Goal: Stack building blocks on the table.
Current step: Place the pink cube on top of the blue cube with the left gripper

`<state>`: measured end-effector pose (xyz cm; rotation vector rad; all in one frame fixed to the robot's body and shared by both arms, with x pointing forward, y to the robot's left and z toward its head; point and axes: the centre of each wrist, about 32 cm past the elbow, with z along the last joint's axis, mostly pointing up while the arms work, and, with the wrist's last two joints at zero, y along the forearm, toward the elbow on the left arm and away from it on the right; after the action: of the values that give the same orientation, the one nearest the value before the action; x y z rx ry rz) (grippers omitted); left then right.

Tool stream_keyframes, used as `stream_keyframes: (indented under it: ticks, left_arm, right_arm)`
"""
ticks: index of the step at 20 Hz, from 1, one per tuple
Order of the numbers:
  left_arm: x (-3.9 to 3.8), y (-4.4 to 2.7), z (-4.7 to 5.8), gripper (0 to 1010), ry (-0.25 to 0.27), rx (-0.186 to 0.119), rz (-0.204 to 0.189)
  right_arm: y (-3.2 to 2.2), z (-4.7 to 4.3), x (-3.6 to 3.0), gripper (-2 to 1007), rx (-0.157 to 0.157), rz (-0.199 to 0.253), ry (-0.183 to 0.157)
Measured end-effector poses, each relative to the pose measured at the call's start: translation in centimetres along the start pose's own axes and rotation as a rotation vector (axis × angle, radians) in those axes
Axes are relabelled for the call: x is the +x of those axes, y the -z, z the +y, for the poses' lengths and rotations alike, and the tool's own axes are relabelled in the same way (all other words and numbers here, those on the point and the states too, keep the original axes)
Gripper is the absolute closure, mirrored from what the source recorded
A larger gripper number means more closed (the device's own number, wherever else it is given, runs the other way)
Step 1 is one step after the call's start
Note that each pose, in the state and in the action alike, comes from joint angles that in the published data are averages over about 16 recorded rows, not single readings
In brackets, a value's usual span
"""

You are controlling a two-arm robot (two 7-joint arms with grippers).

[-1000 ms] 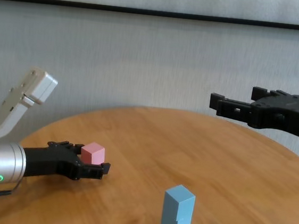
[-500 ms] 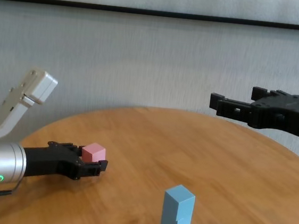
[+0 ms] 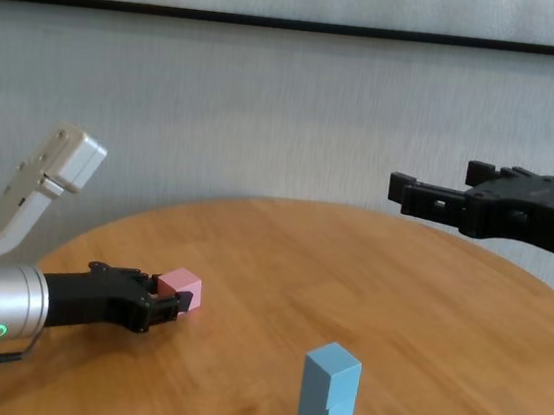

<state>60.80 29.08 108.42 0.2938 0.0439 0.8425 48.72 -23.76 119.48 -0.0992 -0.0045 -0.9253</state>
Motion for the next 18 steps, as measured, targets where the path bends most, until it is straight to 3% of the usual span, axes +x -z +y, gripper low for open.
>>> stream_keyframes:
  ticks: [10, 18]
  left_arm:
    - [-0.24, -0.06, 0.4, 610, 0.001, -0.004, -0.005]
    - [-1.36, -0.92, 2.4, 610, 0.009, -0.010, -0.034]
  right_arm:
    - [0.00, 0.00, 0.00, 0, 0.000, 0.000, 0.000]
    - [0.00, 0.00, 0.00, 0, 0.000, 0.000, 0.000]
